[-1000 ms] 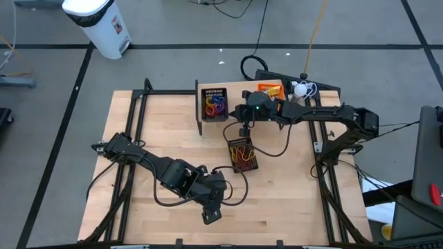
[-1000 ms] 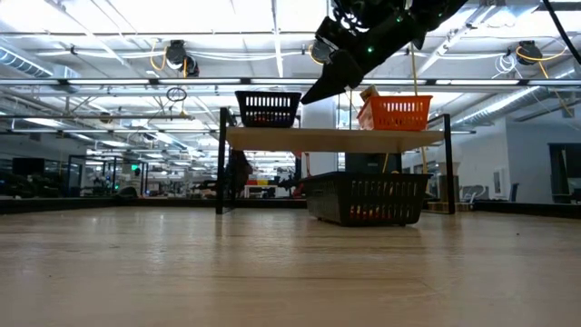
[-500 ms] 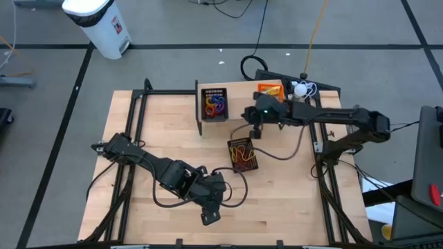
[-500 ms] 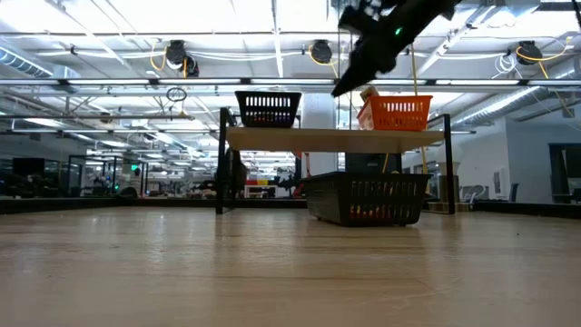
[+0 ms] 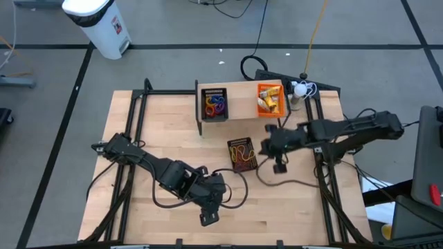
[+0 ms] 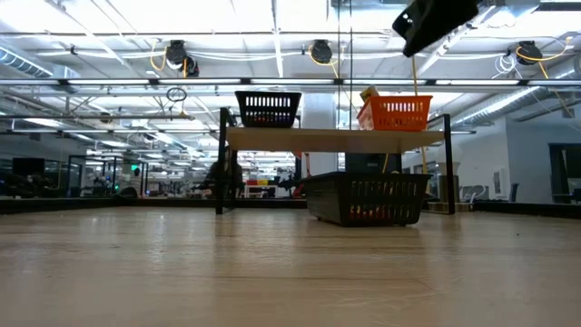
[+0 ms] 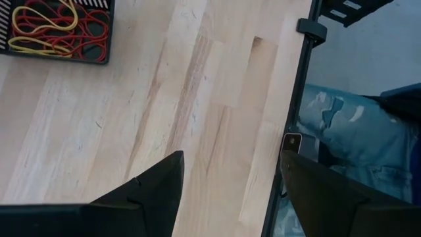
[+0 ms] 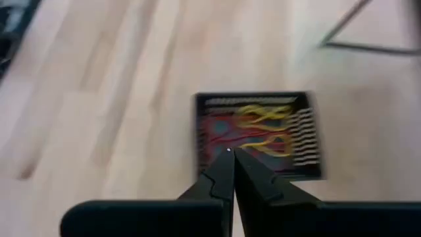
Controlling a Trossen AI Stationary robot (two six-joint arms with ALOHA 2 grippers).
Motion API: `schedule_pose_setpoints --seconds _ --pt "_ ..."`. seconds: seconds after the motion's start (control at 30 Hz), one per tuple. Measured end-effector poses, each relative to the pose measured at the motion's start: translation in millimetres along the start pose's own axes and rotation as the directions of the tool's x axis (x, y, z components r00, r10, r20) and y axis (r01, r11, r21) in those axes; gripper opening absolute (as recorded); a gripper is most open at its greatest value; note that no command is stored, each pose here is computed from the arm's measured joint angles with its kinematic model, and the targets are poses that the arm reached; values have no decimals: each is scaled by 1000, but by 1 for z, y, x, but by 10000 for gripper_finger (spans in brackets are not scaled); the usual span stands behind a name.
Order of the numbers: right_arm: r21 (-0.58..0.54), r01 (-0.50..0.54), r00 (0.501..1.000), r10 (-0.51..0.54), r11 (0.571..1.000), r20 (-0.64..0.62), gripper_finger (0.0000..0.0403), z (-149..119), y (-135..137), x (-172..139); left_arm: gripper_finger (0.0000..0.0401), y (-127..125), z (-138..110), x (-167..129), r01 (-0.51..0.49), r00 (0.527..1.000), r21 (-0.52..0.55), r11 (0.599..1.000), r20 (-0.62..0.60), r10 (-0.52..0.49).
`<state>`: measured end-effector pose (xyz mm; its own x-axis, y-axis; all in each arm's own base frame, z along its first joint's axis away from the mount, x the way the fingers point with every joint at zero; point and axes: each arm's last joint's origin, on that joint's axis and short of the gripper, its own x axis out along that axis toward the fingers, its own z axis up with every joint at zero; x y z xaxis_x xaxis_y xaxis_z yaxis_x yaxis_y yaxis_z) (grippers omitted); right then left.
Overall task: Pick & Place Office Desk Supplies
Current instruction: Put the black bin with rubber band on the shelf
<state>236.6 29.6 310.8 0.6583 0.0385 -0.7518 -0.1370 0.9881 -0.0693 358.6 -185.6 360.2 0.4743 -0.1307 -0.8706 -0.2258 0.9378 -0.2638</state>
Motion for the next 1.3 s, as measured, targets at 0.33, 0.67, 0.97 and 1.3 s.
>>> schedule_pose_setpoints --seconds 0.33,0.67,0.97,1.3 --pt "14 -106 981 107 994 -160 74 -3 26 41 255 -4 -4 -1 6 1000 26 1000 -5 -6" --pt "10 -131 966 130 991 -222 210 -4 30 73 255 -8 -8 -1 12 1000 18 1000 -8 -12" --pt "-35 -164 966 153 986 -210 237 -1 33 104 255 -9 -8 -1 13 1000 19 1000 -10 -13" --pt "-14 -144 951 135 989 -278 212 -10 24 131 255 -11 -10 -2 18 1000 18 1000 -13 -18"
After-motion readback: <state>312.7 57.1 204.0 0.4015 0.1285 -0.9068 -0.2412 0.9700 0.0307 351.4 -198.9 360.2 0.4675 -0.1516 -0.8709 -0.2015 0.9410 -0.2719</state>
